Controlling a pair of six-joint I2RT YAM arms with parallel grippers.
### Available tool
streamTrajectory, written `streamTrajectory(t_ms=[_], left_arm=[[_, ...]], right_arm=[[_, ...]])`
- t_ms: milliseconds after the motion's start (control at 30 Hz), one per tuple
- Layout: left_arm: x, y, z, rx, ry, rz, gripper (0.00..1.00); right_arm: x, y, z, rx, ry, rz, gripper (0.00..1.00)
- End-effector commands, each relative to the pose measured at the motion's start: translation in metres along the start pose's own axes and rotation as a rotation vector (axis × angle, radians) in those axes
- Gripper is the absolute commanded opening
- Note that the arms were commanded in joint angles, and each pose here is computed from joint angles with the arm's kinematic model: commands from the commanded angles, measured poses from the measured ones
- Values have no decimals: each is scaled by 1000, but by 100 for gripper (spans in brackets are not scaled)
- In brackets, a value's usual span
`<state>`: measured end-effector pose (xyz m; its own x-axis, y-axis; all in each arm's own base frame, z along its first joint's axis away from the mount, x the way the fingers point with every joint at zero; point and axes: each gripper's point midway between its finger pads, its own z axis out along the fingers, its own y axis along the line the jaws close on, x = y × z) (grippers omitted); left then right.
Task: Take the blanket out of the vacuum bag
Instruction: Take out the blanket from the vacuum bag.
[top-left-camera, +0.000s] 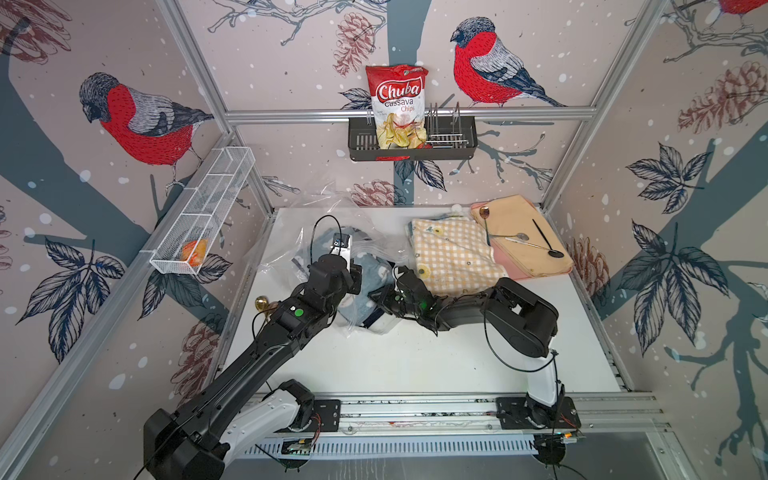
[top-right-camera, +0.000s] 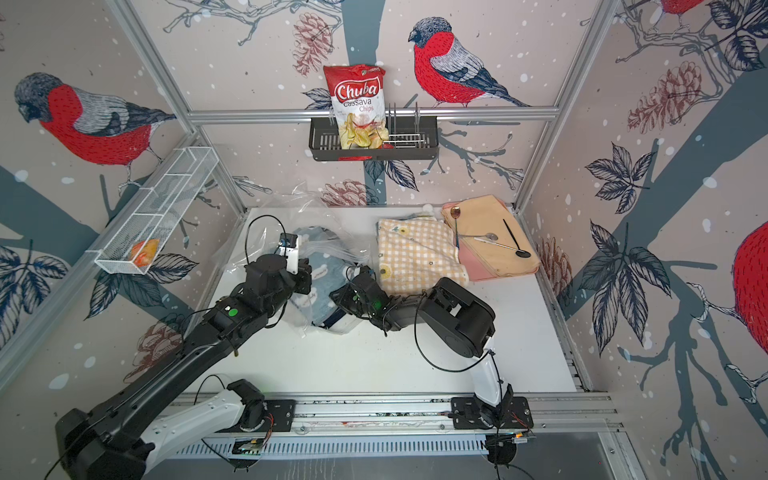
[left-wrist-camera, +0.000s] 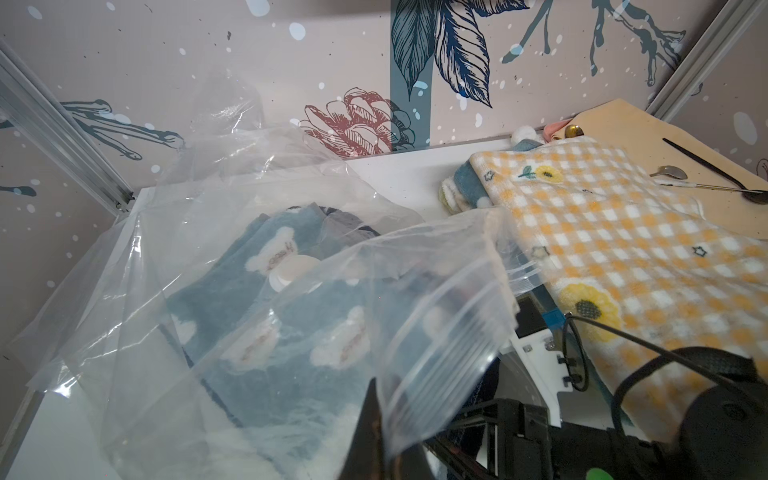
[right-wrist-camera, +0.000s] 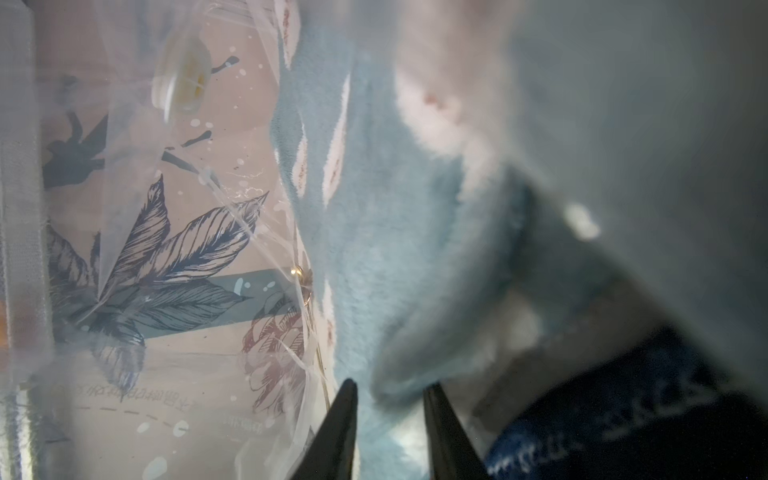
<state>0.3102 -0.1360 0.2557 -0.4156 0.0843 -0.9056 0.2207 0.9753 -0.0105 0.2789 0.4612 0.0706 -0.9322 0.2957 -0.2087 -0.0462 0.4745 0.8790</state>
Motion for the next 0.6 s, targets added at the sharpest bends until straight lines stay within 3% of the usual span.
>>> streamTrajectory(t_ms=[0,100,300,467,567], left_arm=[[-9,-3,0,14,-32,-12,5],[-9,-4,0,13,-30,-12,5],[-9,-4,0,17,-32,-12,5],[-9,-5,0,23,-30,-11,5],[-8,-6,1,24,-27,-10,5]], right_arm=[[-4,17,-2,-28,-8,-65,13],[-6,32,-6,-40,-21,-116,5],[-4,36,-14,-36,-30,-134,5],[8,12,-16,3,-11,-94,32],[11,4,-17,11,-7,-73,38]])
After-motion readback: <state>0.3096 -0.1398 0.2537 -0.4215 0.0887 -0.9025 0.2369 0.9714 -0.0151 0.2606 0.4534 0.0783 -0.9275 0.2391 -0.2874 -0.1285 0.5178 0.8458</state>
